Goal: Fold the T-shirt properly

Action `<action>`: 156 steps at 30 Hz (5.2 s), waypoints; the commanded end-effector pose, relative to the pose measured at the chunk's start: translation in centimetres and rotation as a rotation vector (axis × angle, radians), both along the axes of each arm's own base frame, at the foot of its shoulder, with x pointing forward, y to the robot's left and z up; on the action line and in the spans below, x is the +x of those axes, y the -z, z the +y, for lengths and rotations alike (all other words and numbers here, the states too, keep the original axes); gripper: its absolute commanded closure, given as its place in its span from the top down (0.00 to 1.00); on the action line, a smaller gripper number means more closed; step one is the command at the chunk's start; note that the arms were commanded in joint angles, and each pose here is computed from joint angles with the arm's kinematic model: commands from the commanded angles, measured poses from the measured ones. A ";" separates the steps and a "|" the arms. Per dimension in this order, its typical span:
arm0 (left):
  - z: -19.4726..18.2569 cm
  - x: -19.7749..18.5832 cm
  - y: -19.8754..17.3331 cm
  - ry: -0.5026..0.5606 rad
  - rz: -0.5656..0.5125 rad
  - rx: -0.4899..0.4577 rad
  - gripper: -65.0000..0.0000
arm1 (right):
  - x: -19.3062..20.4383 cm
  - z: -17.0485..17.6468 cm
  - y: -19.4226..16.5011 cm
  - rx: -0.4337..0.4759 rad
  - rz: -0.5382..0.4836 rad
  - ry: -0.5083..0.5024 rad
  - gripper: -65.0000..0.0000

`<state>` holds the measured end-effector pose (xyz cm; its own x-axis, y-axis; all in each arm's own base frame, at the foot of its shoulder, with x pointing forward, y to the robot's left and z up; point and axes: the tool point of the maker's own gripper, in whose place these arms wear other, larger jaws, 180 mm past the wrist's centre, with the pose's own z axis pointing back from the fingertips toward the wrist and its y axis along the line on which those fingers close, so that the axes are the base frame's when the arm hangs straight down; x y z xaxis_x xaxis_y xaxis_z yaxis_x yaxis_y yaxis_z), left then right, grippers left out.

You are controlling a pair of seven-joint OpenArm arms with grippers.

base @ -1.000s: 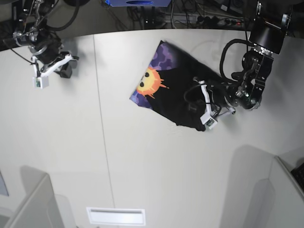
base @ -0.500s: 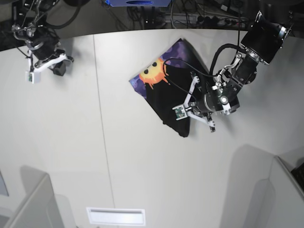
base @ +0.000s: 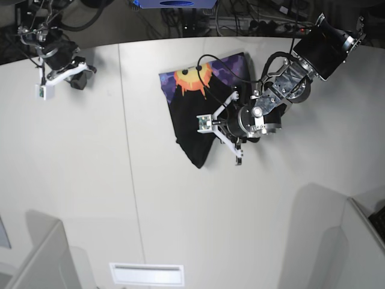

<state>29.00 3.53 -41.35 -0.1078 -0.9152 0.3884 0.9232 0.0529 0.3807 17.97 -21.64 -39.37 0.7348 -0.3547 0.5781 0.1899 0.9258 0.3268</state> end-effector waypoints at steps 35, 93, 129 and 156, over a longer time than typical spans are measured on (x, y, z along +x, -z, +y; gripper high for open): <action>-4.0 -0.6 0.1 0.150 0.010 -0.030 0.00 | -1.6 1.0 0.4 0.030 0.008 0.027 0.00; 14.3 2.2 -13.8 -0.613 -0.406 -0.400 0.00 | -2.6 -1.5 -3.7 -0.194 -0.070 -0.263 0.00; 16.0 -29.2 -2.2 -0.811 0.252 -0.447 0.00 | -23.5 -2.0 2.1 -0.401 0.571 -0.773 0.00; 18.8 -38.6 18.6 -1.373 0.773 -0.325 0.00 | -27.4 6.6 20.6 0.032 0.803 -0.864 0.00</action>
<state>-8.92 22.09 -60.20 0.9877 -0.0152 0.1557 0.0650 0.9451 -0.3202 -9.53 -14.67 -60.08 0.8916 0.4236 -0.1603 -0.3248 0.8446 0.4256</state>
